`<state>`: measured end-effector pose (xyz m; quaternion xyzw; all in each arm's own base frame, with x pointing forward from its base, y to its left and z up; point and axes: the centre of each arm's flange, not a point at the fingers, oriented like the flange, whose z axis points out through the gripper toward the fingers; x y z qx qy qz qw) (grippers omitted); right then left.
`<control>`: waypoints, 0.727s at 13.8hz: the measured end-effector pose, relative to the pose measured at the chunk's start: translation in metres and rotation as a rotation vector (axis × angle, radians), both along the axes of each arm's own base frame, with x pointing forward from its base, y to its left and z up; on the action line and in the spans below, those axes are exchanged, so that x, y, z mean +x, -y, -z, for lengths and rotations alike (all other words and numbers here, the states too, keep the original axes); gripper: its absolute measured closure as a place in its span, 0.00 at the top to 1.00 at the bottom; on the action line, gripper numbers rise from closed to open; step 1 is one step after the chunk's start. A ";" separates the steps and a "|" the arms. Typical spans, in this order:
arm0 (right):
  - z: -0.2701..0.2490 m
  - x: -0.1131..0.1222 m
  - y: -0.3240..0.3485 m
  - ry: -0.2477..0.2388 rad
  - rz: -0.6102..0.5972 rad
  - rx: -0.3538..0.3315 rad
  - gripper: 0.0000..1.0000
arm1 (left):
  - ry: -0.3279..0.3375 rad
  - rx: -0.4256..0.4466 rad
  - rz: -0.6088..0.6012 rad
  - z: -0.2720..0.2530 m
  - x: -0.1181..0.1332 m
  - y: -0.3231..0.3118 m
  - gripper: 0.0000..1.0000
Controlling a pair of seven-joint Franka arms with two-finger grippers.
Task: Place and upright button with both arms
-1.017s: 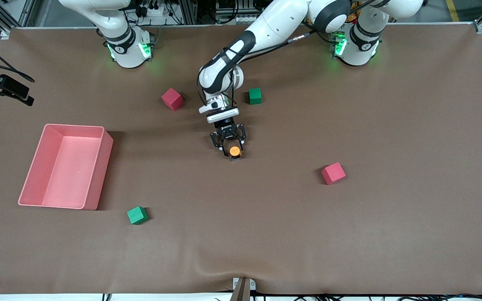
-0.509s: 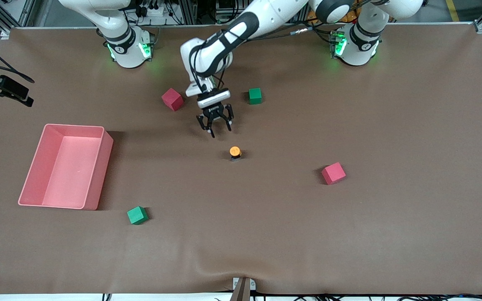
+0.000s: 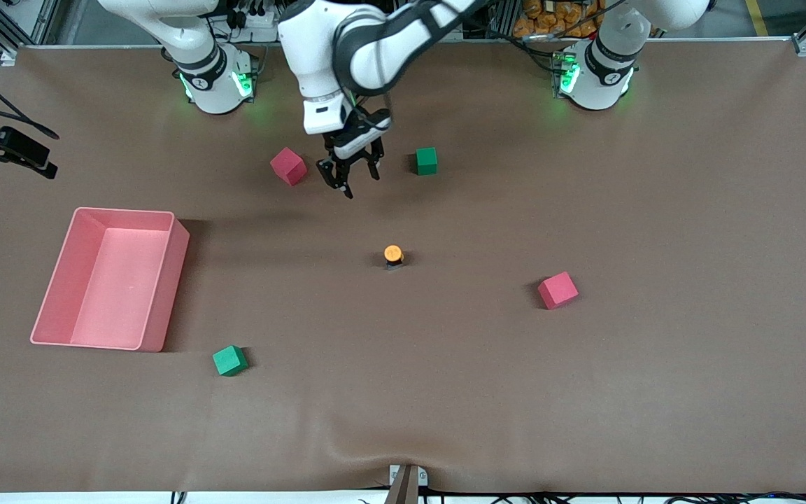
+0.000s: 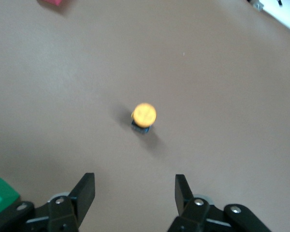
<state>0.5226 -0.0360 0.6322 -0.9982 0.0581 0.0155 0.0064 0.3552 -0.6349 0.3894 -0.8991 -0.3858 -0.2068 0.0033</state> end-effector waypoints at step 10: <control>0.001 0.000 -0.001 -0.002 -0.001 0.000 1.00 | -0.254 -0.087 0.146 -0.155 0.251 -0.328 0.75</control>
